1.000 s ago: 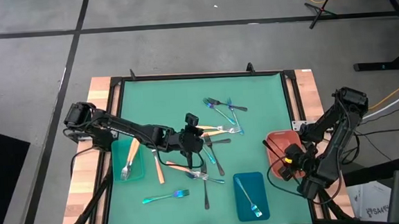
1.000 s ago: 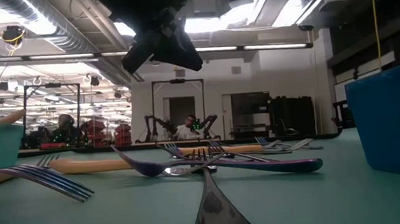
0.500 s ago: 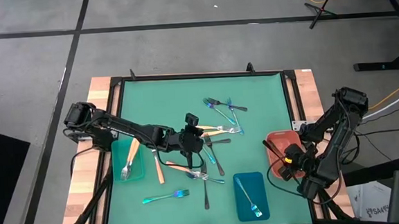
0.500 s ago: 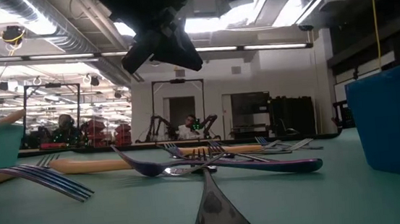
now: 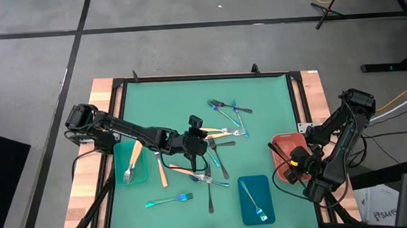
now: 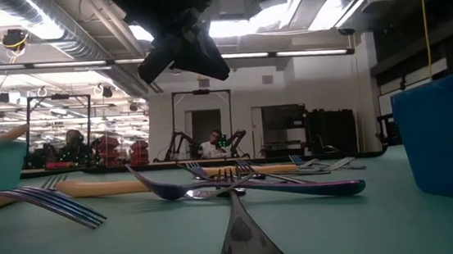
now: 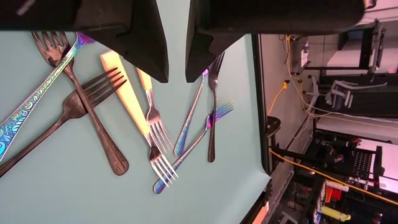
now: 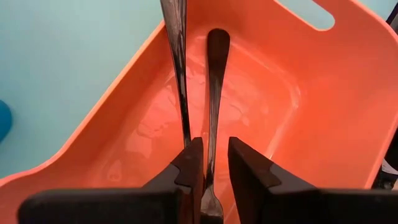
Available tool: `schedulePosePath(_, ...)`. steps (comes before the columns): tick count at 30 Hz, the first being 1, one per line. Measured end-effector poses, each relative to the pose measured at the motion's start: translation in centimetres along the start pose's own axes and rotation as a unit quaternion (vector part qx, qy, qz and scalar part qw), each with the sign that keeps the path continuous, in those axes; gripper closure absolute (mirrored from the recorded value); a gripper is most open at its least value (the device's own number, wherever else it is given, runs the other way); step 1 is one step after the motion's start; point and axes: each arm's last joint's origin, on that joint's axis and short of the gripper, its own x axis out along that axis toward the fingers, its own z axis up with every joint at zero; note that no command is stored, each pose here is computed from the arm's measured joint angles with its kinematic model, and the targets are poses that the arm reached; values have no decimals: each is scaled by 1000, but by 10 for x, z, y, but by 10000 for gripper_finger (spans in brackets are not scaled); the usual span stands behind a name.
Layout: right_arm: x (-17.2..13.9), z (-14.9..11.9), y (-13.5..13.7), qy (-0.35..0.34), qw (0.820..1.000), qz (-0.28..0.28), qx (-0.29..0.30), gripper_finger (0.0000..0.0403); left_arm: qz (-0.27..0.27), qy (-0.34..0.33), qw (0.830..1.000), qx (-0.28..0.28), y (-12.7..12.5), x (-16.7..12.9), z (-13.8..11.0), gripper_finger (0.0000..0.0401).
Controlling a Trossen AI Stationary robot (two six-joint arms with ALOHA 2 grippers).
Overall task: Sort silverware by color (type)
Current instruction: Put the blue fork into the blue bin
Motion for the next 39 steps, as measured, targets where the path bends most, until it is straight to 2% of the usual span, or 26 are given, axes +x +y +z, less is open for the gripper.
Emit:
schedulePosePath(14, -2, 1, -1, 4, 1000, -9, -2, 336, 0, 0, 1000, 0, 0, 0, 0, 353)
schedulePosePath(24, -35, 13, -1, 1, 999, -32, -9, 336, 0, 0, 1000, 0, 0, 0, 0, 353)
schedulePosePath(35, -62, 23, 3, -14, 1000, -5, -11, 336, 0, 0, 1000, -1, 0, 0, 0, 353)
schedulePosePath(39, -63, 26, 5, -59, 998, 21, -17, 336, 0, 0, 999, -48, 0, 0, 0, 353)
